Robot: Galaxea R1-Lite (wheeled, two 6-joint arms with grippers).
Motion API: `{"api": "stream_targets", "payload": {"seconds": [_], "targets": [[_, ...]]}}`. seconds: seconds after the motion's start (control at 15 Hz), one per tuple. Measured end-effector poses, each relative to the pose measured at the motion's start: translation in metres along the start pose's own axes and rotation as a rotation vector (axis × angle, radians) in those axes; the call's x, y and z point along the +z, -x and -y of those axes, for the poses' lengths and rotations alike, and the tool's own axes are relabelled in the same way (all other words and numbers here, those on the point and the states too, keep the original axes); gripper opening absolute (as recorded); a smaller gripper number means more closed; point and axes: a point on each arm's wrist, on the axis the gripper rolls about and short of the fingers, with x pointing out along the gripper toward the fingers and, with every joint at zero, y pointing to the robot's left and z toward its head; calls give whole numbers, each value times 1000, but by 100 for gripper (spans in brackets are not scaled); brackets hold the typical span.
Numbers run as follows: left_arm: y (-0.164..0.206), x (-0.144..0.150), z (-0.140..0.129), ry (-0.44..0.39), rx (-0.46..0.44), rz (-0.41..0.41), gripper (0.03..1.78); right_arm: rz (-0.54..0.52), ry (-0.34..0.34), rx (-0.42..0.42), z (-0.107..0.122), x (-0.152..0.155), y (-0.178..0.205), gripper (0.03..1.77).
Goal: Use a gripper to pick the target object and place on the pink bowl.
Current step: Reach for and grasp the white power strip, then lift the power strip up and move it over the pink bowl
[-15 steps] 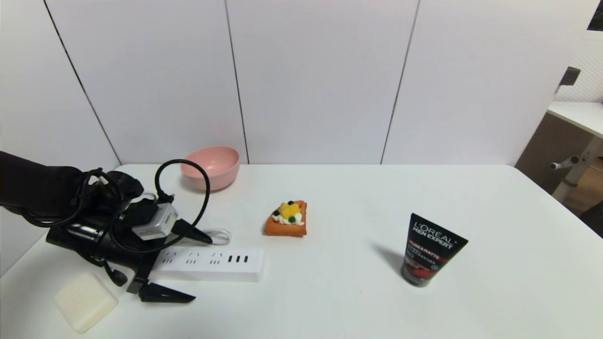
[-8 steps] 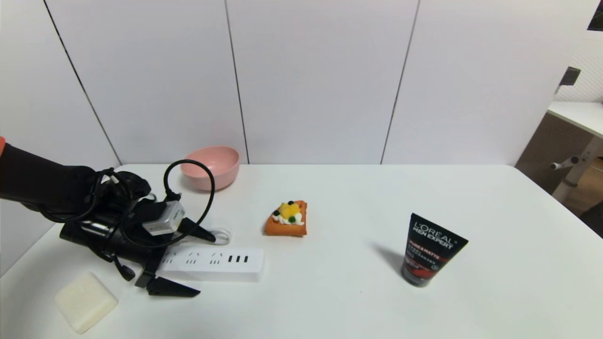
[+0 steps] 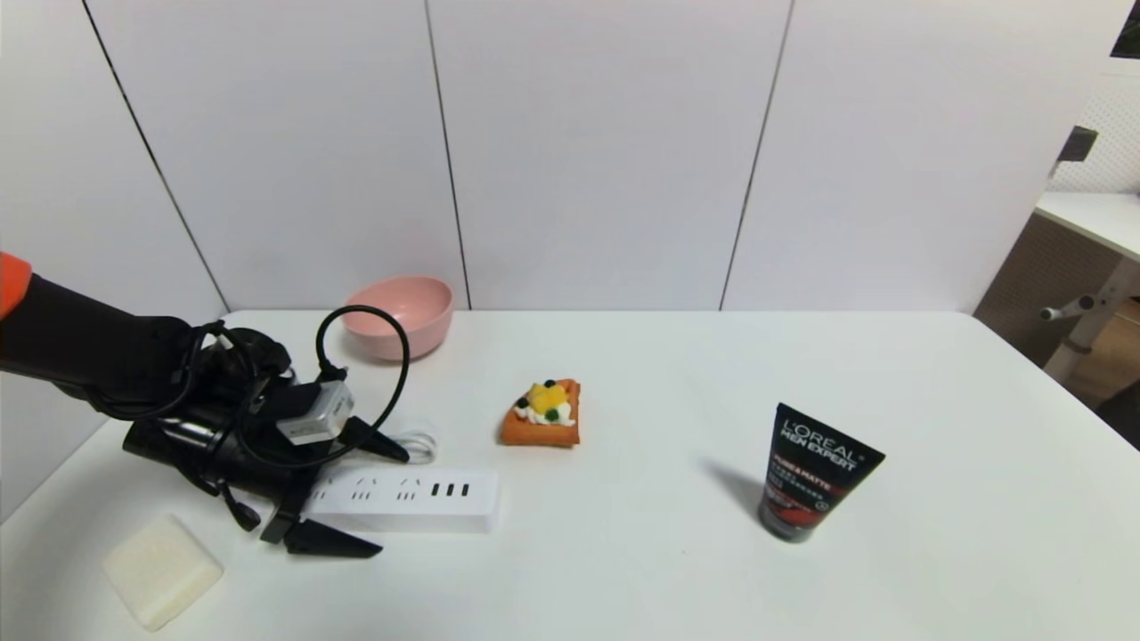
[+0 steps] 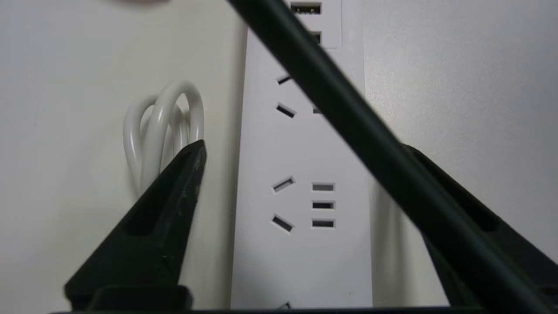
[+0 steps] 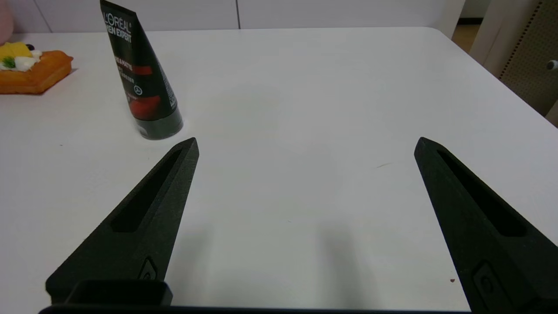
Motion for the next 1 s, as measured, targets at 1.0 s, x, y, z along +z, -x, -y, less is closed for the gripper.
{"api": "stream_targets", "payload": {"seconds": [1.0], "targets": [[18,25,3,-13,57,10,85,0,0,0,0,0,0,171]]}}
